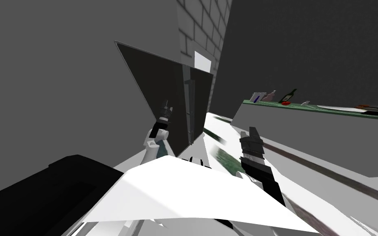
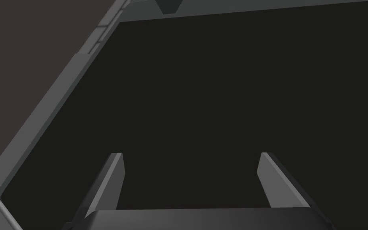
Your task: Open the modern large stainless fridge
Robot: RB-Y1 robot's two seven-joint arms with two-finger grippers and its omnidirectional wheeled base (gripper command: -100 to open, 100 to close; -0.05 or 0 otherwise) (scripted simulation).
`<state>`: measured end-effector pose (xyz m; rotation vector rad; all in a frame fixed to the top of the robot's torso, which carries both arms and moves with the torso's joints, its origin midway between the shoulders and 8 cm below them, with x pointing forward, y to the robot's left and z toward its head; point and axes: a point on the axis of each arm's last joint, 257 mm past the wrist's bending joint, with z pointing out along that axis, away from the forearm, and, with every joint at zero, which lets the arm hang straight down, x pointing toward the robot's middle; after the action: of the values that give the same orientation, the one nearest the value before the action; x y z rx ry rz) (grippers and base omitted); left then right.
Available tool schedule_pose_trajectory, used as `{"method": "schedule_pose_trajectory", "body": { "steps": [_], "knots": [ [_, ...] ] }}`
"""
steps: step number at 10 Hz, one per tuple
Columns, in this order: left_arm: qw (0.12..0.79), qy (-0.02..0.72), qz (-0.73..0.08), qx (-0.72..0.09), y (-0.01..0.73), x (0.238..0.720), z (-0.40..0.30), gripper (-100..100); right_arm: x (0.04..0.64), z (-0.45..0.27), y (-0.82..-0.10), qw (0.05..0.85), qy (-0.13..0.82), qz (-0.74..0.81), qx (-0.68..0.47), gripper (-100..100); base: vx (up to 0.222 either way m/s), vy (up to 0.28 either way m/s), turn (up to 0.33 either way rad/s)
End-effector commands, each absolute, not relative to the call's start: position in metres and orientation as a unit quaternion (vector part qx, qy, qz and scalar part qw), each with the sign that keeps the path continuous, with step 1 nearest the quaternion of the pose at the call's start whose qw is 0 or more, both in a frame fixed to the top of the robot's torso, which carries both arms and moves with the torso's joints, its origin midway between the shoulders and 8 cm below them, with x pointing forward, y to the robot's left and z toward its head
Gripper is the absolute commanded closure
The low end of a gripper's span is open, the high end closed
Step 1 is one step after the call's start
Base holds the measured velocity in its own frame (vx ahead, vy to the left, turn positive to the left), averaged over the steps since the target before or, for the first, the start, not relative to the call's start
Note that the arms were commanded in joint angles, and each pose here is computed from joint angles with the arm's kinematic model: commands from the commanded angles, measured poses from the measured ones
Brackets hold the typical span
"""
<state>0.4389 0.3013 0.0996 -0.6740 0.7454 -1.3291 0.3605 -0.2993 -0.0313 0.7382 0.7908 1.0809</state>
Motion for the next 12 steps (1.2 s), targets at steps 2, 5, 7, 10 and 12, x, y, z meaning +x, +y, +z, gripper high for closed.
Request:
{"method": "schedule_pose_trajectory", "body": {
  "steps": [2,5,7,10,12],
  "knots": [
    [0.668,0.336,-0.582,-0.320,0.310,0.454,0.105,-100,0.361,-0.031,-0.299,0.722,0.358,0.489,0.334,0,0.018,-0.044,0.022],
    [0.664,0.335,-0.578,-0.336,0.318,0.466,0.114,-100,0.361,-0.031,-0.299,0.722,0.358,0.489,0.334,0,0.011,-0.051,0.052],
    [0.661,0.330,-0.577,-0.349,0.326,0.475,0.127,-100,0.361,-0.031,-0.299,0.722,0.358,0.489,0.334,0,0.005,-0.057,0.074],
    [0.653,0.328,-0.572,-0.372,0.335,0.486,0.132,-100,0.361,-0.031,-0.299,0.722,0.358,0.489,0.334,0,-0.001,-0.056,0.055],
    [0.647,0.324,-0.569,-0.392,0.346,0.493,0.135,-100,0.361,-0.031,-0.299,0.722,0.358,0.489,0.334,0,0.021,-0.033,0.038]
  ]
}}
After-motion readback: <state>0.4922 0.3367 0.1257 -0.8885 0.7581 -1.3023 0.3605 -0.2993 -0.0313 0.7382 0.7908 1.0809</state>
